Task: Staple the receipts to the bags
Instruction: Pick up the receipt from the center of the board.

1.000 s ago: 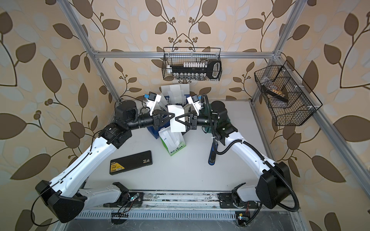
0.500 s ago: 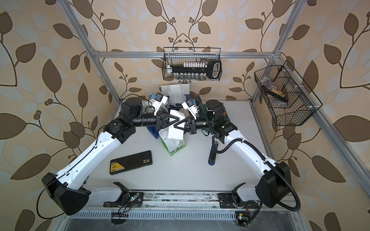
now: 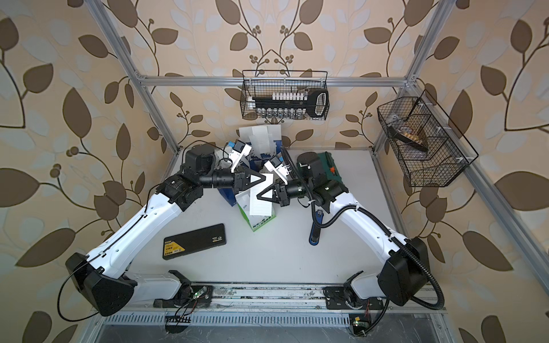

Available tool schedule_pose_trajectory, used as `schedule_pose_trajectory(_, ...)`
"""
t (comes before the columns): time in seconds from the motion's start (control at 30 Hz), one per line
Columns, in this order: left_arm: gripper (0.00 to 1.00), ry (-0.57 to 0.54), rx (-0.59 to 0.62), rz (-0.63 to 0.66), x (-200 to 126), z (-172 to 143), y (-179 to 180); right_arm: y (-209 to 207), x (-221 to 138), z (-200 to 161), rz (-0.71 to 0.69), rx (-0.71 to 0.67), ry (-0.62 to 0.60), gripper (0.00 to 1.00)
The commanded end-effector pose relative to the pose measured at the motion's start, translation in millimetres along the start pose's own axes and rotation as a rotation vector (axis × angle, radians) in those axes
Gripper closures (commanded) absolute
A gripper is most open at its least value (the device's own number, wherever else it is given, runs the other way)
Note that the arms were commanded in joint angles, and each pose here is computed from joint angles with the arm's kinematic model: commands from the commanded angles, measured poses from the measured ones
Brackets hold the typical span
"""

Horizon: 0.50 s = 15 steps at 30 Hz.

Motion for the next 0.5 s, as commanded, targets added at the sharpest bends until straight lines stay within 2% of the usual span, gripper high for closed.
schedule_pose_trajectory(0.0,0.95,-0.034,0.054,0.078,-8.3,13.7,1.6,10.8,-11.6,2.4,-0.020,-0.041,-0.024,0.99)
schedule_pose_trajectory(0.1,0.97,-0.044,0.058,0.125,-9.8,13.7,6.8,8.6,-18.0,2.0,-0.035,-0.018,-0.047,0.94)
schedule_pose_trajectory(0.17,0.98,-0.059,0.068,0.136,-10.5,12.8,8.0,8.5,-20.4,2.4,-0.030,-0.010,-0.067,1.00)
schedule_pose_trajectory(0.23,0.94,-0.064,0.067,0.140,-10.7,11.6,8.8,8.7,-19.9,2.5,-0.022,-0.014,-0.074,1.00)
schedule_pose_trajectory(0.27,0.91,-0.064,0.066,0.142,-10.9,11.3,8.9,7.5,-18.6,1.9,-0.019,-0.012,-0.071,1.00)
schedule_pose_trajectory(0.33,0.78,-0.064,0.066,0.173,-13.4,10.9,10.9,1.7,-16.2,0.6,-0.031,-0.008,-0.067,1.00)
schedule_pose_trajectory(0.47,0.51,-0.073,0.093,0.312,-28.6,11.4,18.5,-19.9,-5.1,-13.3,-0.104,0.005,-0.011,1.00)
Point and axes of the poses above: each gripper's point midway between its finger pads, its own x axis out along the fingers, its own y axis along the line the jaws close on, z = x × y, the point moved 5 cm from there along -x, back along the fingers, and after that the axes turned 7 degrees about x, right-handed, at the moved point
